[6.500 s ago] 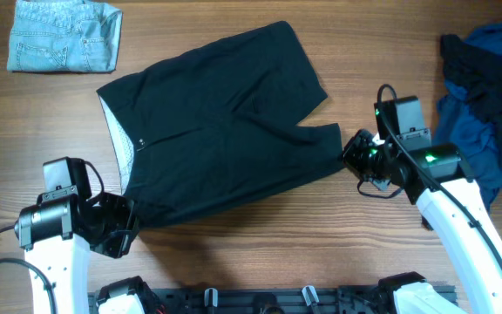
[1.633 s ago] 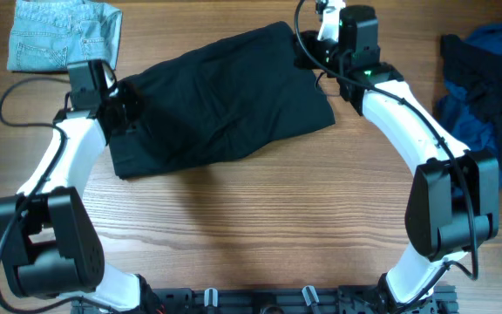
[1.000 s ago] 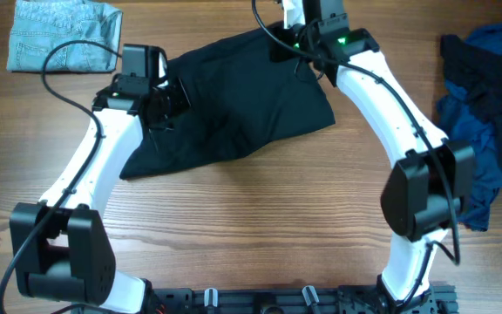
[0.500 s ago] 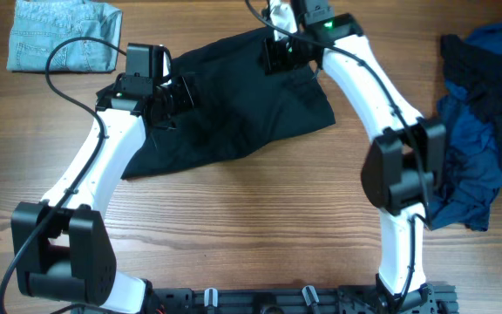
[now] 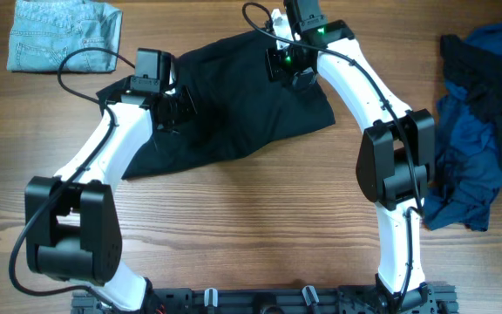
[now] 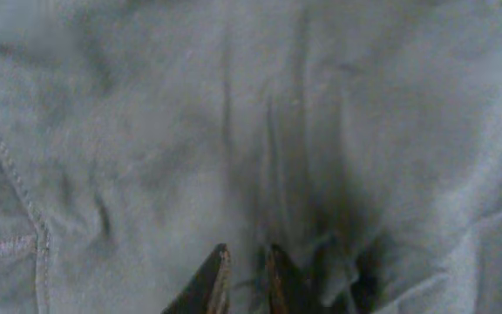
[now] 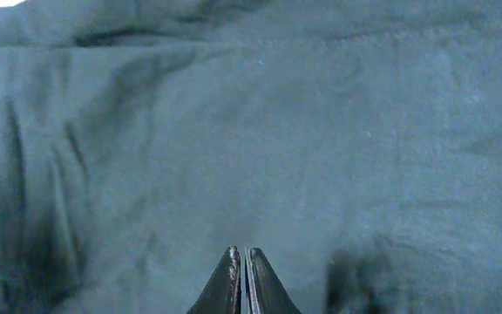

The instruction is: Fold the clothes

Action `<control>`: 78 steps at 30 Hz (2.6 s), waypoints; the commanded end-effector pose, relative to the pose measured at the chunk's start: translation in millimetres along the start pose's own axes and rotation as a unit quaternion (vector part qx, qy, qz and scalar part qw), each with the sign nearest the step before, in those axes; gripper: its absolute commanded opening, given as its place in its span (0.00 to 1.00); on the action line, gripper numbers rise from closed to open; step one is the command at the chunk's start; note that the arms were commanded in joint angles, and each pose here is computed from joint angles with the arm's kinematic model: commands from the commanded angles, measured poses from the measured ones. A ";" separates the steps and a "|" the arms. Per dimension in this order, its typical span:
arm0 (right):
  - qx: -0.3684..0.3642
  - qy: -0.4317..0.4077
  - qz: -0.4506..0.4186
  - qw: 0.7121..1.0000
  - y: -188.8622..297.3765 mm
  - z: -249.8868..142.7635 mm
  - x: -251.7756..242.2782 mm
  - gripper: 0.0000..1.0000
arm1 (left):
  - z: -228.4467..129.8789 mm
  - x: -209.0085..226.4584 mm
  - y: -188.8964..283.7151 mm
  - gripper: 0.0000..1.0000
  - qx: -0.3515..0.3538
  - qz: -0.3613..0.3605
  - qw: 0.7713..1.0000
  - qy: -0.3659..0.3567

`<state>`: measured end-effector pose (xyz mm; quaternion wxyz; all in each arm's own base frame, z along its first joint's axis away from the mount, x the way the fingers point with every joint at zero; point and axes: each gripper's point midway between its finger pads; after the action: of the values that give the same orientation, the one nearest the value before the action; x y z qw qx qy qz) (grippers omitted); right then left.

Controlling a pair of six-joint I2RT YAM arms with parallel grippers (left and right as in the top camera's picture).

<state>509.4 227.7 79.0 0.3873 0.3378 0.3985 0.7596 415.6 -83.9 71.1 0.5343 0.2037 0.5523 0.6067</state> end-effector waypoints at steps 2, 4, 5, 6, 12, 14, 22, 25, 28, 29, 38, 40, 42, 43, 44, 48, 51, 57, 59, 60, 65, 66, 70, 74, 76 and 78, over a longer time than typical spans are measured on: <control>0.029 0.002 -0.018 0.999 -21.8 -18.1 -12.8 0.04 | -11.3 15.9 -8.4 0.04 0.016 0.042 0.998 0.042; 0.033 0.001 -0.018 0.999 -25.2 -20.5 -13.7 0.04 | -16.5 20.8 -17.0 0.04 0.028 0.051 0.997 0.043; 0.033 0.001 -0.018 0.999 -25.9 -20.5 -13.9 0.04 | -18.7 22.8 -20.5 0.04 0.033 0.055 0.997 0.044; 0.033 0.001 -0.018 0.999 -26.0 -20.4 -14.1 0.04 | -20.9 24.7 -23.0 0.04 0.038 0.058 0.997 0.044; 0.037 -0.003 -0.027 0.999 -29.5 -23.4 -20.7 0.04 | -26.0 29.5 -30.7 0.04 0.049 0.067 0.996 0.045; 0.043 -0.005 -0.038 0.998 -32.8 -27.2 -26.4 0.04 | -26.2 29.8 -31.2 0.04 0.049 0.068 0.995 0.045; 0.049 -0.014 -0.052 0.997 -41.6 -32.6 -41.4 0.04 | -26.5 35.8 -37.5 0.04 0.048 0.081 0.995 0.045; 0.057 -0.017 -0.056 0.997 -47.4 -38.2 -47.3 0.04 | -27.4 36.7 -39.1 0.04 0.050 0.082 0.994 0.045; 0.072 -0.021 -0.055 0.996 -55.3 -47.8 -49.0 0.04 | -27.4 36.7 -39.1 0.04 0.050 0.082 0.994 0.045; 0.077 -0.022 -0.055 0.995 -56.3 -50.6 -49.0 0.04 | -27.4 36.7 -39.1 0.04 0.050 0.082 0.994 0.045; 0.110 -0.029 -0.067 0.991 -56.0 -67.4 -52.8 0.04 | -29.1 39.0 -44.3 0.04 0.054 0.085 0.994 0.046; 0.122 -0.036 -0.084 0.988 -53.8 -73.1 -58.0 0.04 | -30.8 40.5 -47.2 0.04 0.057 0.088 0.993 0.046; 0.129 -0.041 -0.090 0.987 -52.6 -76.8 -59.4 0.04 | -31.4 41.9 -51.9 0.04 0.059 0.089 0.993 0.042; 0.132 -0.042 -0.089 0.986 -52.3 -78.1 -59.1 0.04 | -32.1 42.9 -54.7 0.04 0.061 0.090 0.993 0.039; 0.136 -0.045 -0.090 0.986 -51.7 -80.1 -59.0 0.04 | -32.9 43.9 -58.2 0.04 0.063 0.089 0.994 0.030; 0.154 -0.057 -0.102 0.981 -48.3 -89.5 -61.4 0.04 | -35.8 54.9 -70.3 0.04 0.074 0.099 0.992 0.024; 0.184 -0.075 -0.118 0.973 -42.2 -104.3 -64.2 0.04 | -29.8 63.8 -74.3 0.04 0.071 0.100 0.992 0.025; 0.232 -0.128 -0.142 0.954 -29.8 -129.8 -64.2 0.04 | -3.3 67.1 -75.8 0.04 0.036 0.080 0.996 -0.025; 0.250 -0.156 -0.160 0.942 -23.4 -140.0 -65.6 0.04 | 3.1 66.2 -76.2 0.04 0.026 0.075 0.996 -0.039; 0.256 -0.164 -0.165 0.938 -21.1 -143.4 -65.6 0.04 | 4.9 65.5 -76.4 0.04 0.023 0.073 0.996 -0.041; 0.283 -0.219 -0.228 0.905 -3.3 -162.1 -74.9 0.04 | 11.4 60.4 -77.3 0.06 0.010 0.065 0.996 -0.068; 0.284 -0.227 -0.239 0.900 -0.6 -164.0 -76.7 0.04 | 13.2 59.1 -77.2 0.08 0.006 0.062 0.996 -0.070; 0.262 -0.235 -0.247 0.903 2.9 -154.4 -79.4 0.04 | 21.5 45.7 -72.2 0.11 -0.002 0.042 0.996 -0.073; 0.203 -0.194 -0.231 0.932 14.0 -118.7 -78.8 0.04 | 42.5 18.5 -54.2 0.12 -0.035 0.017 0.996 -0.086; 0.171 -0.164 -0.223 0.946 24.8 -98.0 -77.5 0.04 | 54.2 3.3 -40.6 0.13 -0.054 0.005 0.994 -0.093; 0.133 -0.147 -0.219 0.955 40.7 -77.0 -74.7 0.04 | 65.9 -11.7 -23.7 0.15 -0.071 -0.007 0.993 -0.098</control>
<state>449.4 131.2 12.5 0.5251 0.4595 0.5165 0.4963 463.0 -59.0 23.8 0.5651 0.2461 0.4938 0.6134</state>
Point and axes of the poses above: each gripper's point midway between its finger pads, its own y axis back along the fingers, its own x axis along the line the jaws close on, z = x × y, and after that the axes turned 7 degrees about y, right-handed
